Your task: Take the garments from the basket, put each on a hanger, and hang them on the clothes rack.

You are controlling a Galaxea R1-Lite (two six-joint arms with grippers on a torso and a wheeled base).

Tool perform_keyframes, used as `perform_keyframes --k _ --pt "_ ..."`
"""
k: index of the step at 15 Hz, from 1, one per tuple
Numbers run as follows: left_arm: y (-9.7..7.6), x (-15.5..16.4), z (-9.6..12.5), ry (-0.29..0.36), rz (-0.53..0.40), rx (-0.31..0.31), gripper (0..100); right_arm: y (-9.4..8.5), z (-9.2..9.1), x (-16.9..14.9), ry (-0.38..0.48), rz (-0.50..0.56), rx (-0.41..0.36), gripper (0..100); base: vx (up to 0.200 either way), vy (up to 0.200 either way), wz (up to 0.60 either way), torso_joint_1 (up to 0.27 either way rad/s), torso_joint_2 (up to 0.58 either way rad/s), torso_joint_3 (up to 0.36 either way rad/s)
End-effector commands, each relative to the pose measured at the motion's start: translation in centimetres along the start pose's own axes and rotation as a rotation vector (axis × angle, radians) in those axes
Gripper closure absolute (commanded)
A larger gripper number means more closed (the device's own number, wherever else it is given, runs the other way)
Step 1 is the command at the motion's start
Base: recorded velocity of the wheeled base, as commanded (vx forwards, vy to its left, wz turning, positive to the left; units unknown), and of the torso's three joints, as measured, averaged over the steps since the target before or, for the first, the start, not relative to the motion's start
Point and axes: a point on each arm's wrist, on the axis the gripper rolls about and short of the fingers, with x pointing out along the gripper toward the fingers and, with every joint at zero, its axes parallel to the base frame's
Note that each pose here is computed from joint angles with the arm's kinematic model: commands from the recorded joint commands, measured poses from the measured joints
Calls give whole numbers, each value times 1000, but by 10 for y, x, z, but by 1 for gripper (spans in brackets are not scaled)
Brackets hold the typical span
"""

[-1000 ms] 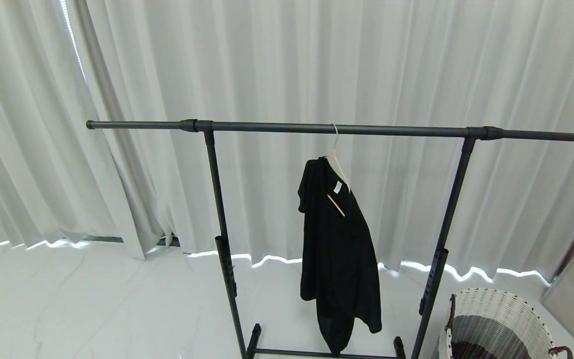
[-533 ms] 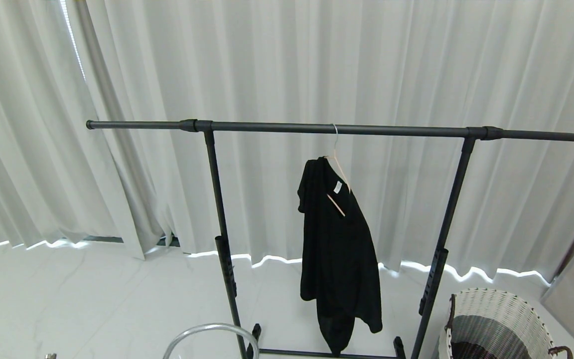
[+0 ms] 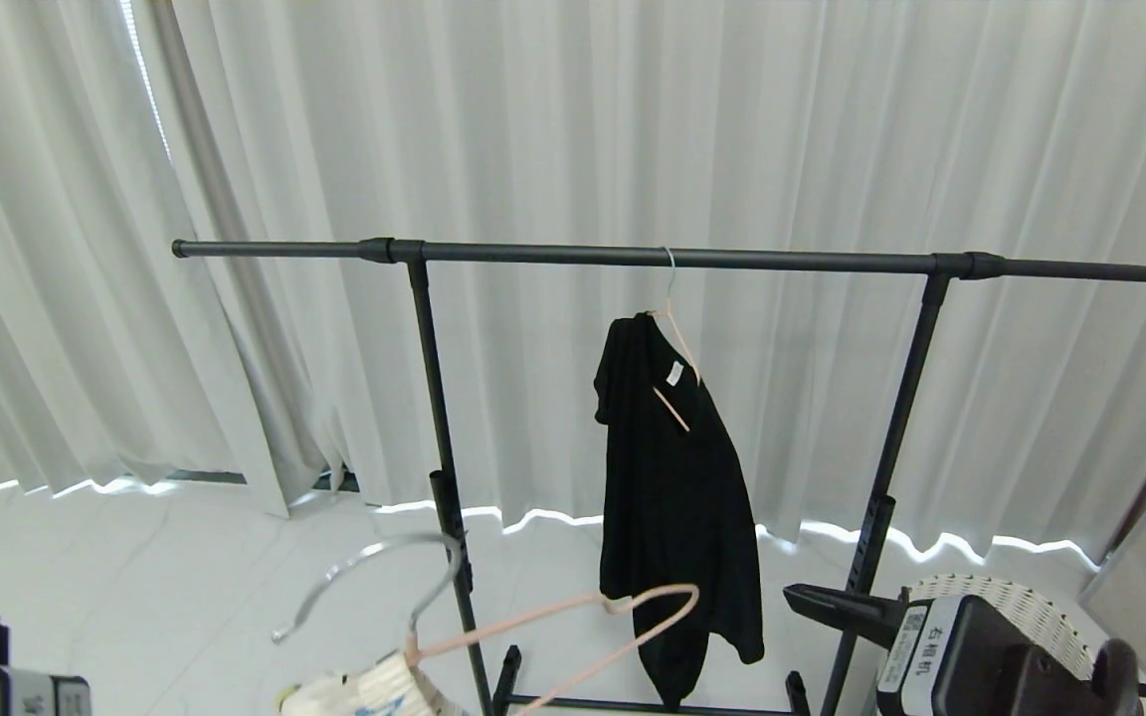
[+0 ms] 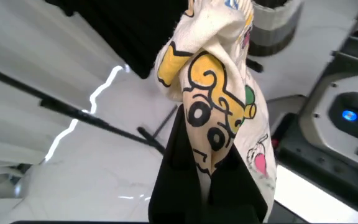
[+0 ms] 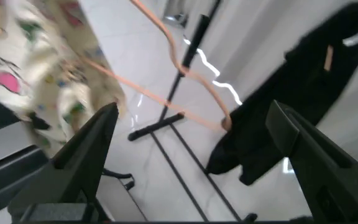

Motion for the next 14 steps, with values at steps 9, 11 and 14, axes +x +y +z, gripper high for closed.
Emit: perform_keyframes --k 9,11,14 --pt "13 -16 32 -262 29 16 100 22 15 59 37 -17 302 0 0 0 0 0 0 0" --pt "13 -17 34 -271 24 16 100 38 7 66 74 12 279 0 0 0 0 0 0 0" --pt "14 -18 35 -280 25 15 100 52 -9 76 127 -18 257 0 0 0 0 0 0 0"
